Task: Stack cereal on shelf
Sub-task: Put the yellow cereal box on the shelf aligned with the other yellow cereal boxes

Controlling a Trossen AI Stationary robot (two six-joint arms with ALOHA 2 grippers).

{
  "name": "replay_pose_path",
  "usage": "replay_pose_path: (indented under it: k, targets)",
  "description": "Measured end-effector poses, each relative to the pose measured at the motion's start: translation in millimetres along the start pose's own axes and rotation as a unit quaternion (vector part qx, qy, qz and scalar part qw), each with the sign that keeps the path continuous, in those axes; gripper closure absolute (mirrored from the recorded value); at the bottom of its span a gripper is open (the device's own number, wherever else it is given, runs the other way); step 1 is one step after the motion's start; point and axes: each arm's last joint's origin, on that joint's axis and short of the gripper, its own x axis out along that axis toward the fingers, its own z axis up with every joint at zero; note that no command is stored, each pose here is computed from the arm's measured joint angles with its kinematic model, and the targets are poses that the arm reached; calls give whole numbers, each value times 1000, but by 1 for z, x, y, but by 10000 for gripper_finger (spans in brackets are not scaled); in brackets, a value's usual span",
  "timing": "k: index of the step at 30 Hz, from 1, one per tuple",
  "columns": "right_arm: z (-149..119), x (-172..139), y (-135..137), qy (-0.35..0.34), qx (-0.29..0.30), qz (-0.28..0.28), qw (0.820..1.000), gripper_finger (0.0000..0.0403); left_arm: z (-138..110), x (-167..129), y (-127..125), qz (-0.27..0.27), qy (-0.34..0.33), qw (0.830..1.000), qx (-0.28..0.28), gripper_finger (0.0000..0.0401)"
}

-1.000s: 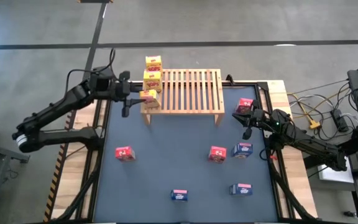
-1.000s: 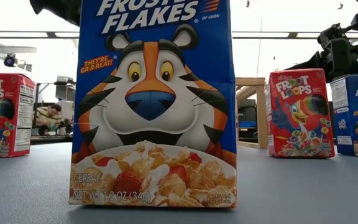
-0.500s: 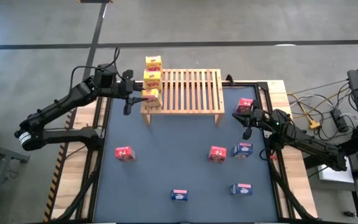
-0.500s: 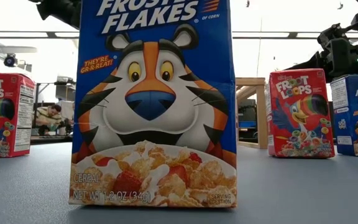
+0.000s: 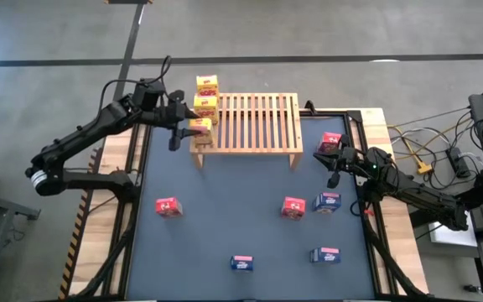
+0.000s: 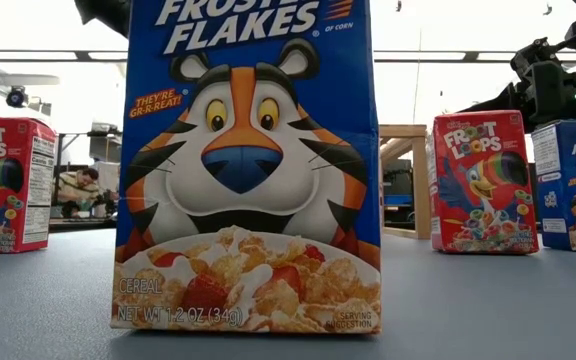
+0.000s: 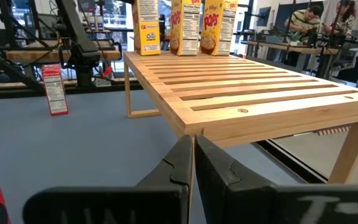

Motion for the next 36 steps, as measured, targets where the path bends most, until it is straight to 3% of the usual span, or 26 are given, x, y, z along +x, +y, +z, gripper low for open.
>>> replay_pose_path:
  k: [14,26,36]
  targets:
    - [0,0,0,0,0,0,1000,394,2,-2,0,-3,-12,1000,3,196]
    - [0,0,0,0,0,0,1000,394,5,-7,-2,3,-25,1000,10,249]
    - [0,0,0,0,0,0,1000,394,8,-7,-1,-5,-47,999,17,257]
